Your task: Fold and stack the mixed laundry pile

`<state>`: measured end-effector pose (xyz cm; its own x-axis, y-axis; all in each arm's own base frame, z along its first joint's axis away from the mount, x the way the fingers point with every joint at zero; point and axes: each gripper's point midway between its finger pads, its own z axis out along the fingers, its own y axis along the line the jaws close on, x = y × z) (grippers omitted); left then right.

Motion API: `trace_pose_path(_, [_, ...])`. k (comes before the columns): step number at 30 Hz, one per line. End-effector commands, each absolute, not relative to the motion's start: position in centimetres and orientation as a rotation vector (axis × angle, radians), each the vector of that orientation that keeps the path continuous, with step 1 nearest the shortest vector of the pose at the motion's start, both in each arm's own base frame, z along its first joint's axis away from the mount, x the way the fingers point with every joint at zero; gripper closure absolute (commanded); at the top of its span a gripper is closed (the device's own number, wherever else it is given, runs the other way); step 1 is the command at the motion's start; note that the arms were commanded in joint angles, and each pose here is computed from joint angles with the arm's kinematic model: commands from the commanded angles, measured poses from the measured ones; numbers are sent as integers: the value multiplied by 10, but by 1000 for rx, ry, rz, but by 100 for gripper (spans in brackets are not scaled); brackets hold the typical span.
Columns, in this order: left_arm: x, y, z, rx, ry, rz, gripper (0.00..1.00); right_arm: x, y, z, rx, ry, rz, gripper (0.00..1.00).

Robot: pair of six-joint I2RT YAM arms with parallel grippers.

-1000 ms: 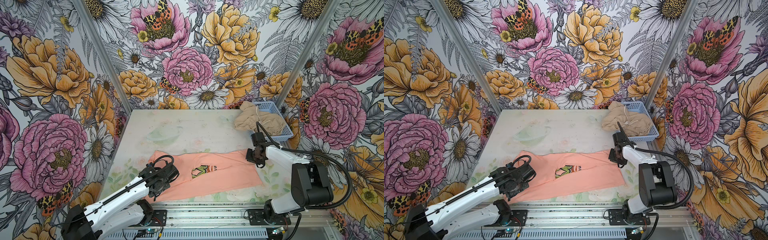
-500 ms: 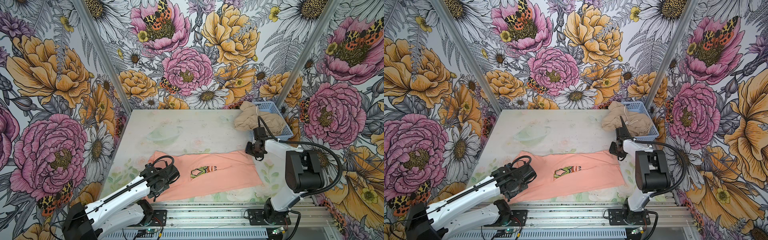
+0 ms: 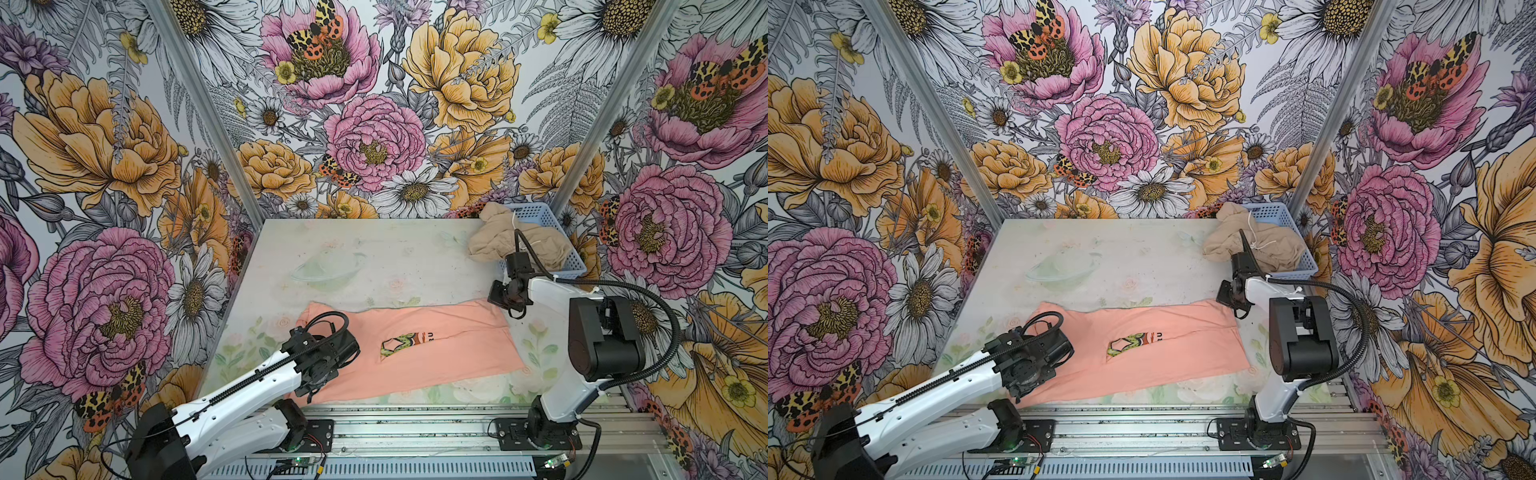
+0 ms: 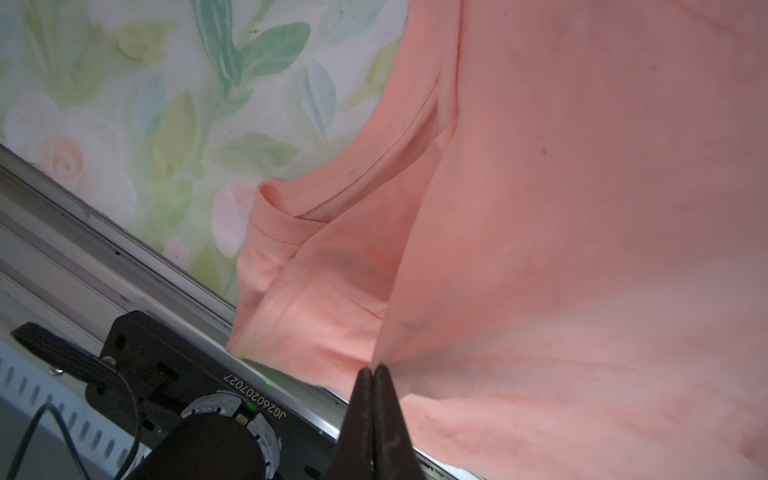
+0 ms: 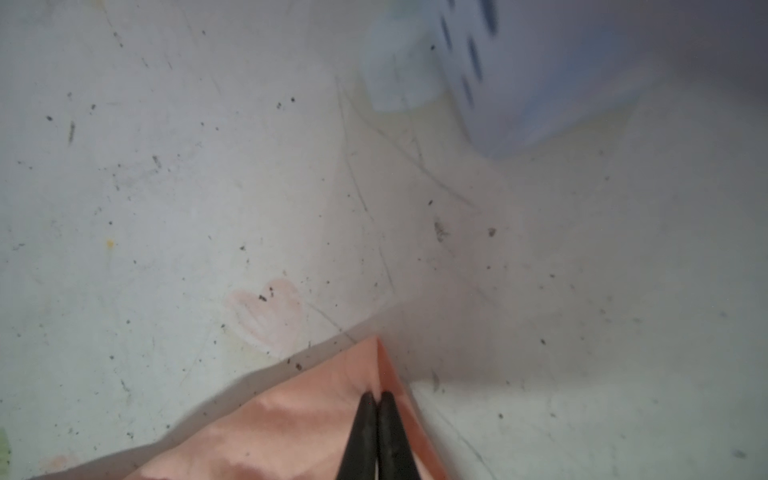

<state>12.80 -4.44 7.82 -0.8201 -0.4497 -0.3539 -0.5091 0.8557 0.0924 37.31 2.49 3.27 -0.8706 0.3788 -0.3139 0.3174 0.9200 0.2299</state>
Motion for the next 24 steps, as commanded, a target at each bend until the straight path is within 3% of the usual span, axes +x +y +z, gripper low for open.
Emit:
trace_pose_path(1, [129, -43, 84, -714, 2692, 283, 100, 393, 23, 56, 498, 2639, 248, 100])
trace_pose_path(24, [124, -45, 82, -642, 2702, 364, 100, 417, 17, 47, 519, 2650, 189, 100])
